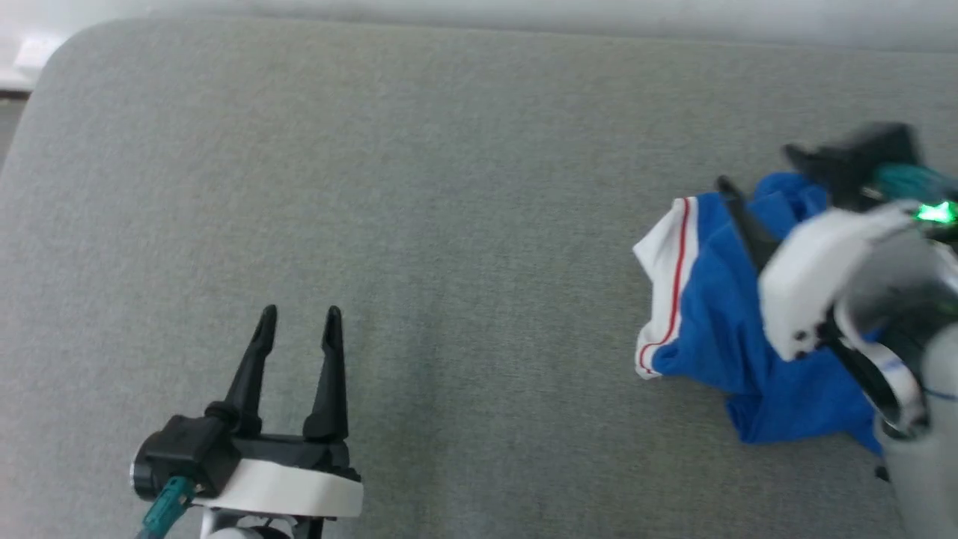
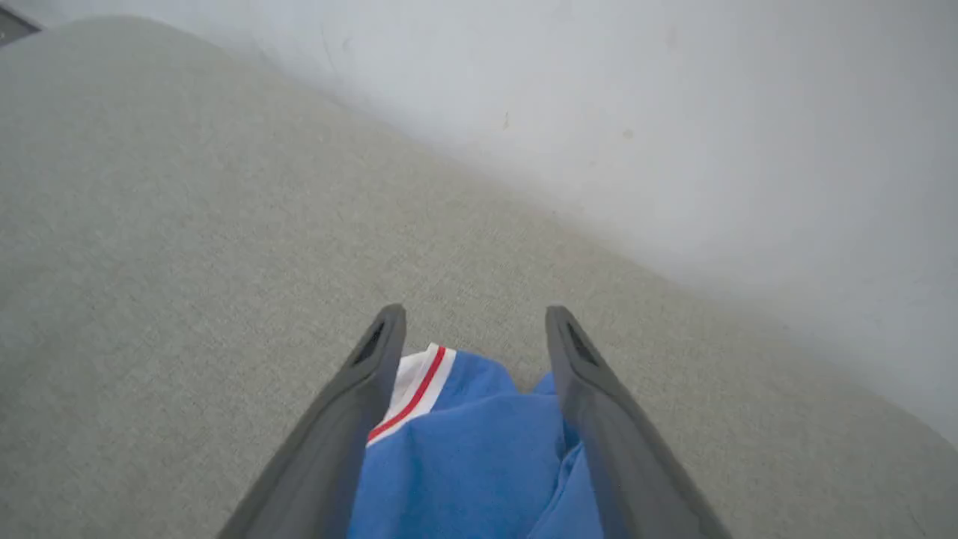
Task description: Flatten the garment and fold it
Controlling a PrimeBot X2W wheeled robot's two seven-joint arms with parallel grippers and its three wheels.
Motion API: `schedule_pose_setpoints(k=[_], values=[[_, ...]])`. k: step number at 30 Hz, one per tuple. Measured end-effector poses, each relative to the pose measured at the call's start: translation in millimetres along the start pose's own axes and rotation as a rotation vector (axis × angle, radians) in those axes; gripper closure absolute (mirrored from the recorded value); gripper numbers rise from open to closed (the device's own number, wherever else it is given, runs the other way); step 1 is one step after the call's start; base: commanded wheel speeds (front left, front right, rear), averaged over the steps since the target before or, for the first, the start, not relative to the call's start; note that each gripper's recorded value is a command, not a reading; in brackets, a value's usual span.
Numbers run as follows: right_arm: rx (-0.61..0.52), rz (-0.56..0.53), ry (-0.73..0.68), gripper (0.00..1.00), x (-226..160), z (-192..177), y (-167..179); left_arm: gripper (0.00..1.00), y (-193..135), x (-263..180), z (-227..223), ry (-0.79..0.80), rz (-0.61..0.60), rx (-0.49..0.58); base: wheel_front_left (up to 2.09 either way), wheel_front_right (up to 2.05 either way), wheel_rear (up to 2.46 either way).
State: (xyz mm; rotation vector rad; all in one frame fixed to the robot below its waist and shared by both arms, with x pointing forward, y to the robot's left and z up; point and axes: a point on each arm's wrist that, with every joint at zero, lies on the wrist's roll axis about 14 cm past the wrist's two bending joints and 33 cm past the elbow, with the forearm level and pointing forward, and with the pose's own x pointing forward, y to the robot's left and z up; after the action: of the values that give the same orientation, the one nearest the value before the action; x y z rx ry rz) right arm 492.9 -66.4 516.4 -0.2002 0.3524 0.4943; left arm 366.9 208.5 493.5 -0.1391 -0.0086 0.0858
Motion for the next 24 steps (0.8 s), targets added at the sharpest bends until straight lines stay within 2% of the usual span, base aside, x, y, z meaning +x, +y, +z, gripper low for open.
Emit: schedule_pose_setpoints(k=[5,13,16,17,20,24], values=[[-0.037,0.127,0.317,0.0,31,-55,34,0.0,7,-1,-9,0.023,0.035,-0.009,0.0,0.0,0.0],[-0.099,0.175,0.585,0.0,54,-116,49,0.0,21,-3,-17,0.048,0.089,-0.002,0.0,0.0,0.0],[-0.089,0.179,0.609,0.03,57,-117,51,0.0,25,-5,-18,0.051,0.103,0.0,0.0,0.0,0.0],[-0.09,0.178,0.603,0.44,58,-116,52,0.0,27,-5,-17,0.05,0.109,0.001,0.0,0.0,0.0],[-0.087,0.186,0.549,1.0,60,-104,58,0.0,27,-7,-15,0.045,0.109,-0.001,0.0,0.0,0.0],[-0.063,0.22,0.363,1.0,63,-57,76,0.0,27,-10,-7,0.018,0.101,0.0,0.0,0.0,0.0]])
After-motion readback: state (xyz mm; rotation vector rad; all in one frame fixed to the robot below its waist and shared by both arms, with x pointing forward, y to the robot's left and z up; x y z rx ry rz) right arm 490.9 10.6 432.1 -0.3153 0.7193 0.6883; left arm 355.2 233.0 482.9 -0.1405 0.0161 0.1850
